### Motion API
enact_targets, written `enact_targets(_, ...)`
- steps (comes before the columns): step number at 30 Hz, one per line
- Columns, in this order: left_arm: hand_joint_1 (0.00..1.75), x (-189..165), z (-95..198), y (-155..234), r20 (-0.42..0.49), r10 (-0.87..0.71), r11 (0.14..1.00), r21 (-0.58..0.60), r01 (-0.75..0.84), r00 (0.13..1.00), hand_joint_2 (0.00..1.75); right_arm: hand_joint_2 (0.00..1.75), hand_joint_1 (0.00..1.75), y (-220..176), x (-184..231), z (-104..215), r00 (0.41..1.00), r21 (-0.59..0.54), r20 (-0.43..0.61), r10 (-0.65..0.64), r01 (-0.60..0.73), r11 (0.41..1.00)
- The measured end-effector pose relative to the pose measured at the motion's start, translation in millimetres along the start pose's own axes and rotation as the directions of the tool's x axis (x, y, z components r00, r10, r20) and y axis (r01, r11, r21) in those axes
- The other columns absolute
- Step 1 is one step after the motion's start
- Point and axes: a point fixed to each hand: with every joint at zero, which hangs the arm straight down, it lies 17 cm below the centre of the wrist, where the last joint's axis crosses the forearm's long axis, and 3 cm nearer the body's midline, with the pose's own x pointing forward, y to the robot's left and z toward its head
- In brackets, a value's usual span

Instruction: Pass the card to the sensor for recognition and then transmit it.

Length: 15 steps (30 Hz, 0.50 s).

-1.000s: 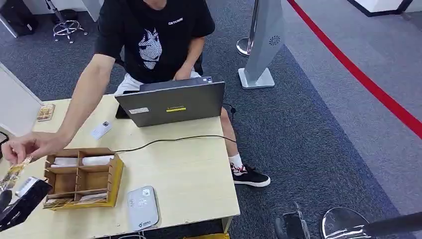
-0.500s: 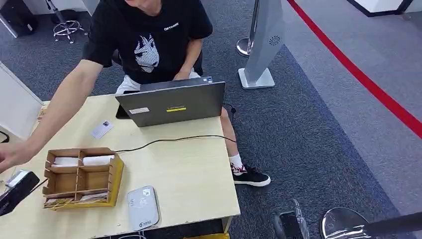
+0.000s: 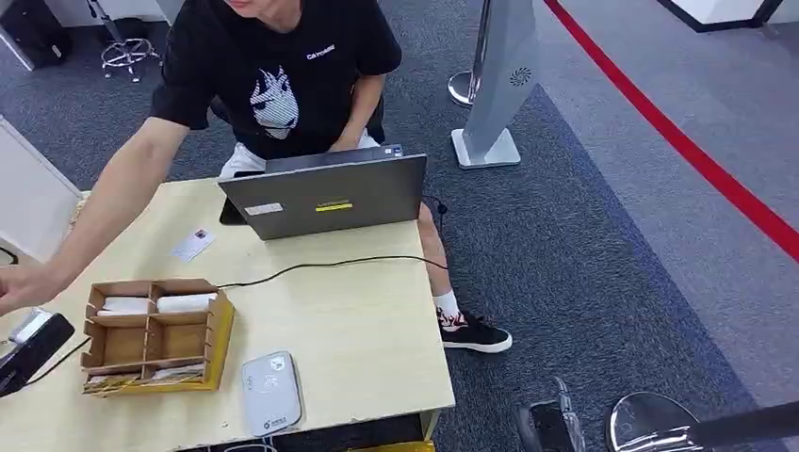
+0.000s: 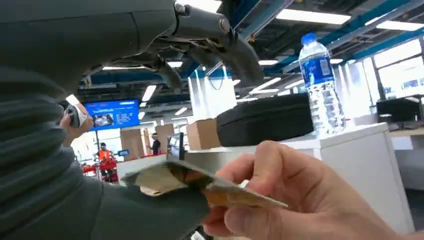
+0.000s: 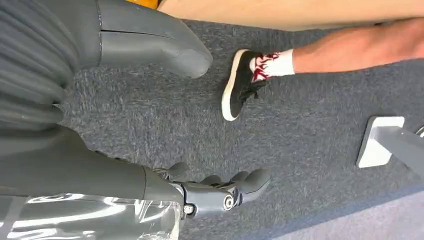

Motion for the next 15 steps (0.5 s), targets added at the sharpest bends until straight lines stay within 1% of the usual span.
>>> enact_targets(5, 1.75, 21.8, -9.7, 20.8, 0.038, 0.018, 0.998, 0.063, -0.020, 0.999, 1.75, 1.75, 0.00, 0.5, 1.3, -0.6, 1.000, -0.001, 0.004, 0.003, -0.003, 1.000)
enact_targets(15, 1.75, 37.8, -15.0, 34.9, 0.066, 0.027, 0.994, 0.101, -0.034, 0.997, 1.75, 1.75, 0.00, -0.5, 2.0, -1.2, 1.000, -0.008, 0.006, 0.010, -0.010, 1.000)
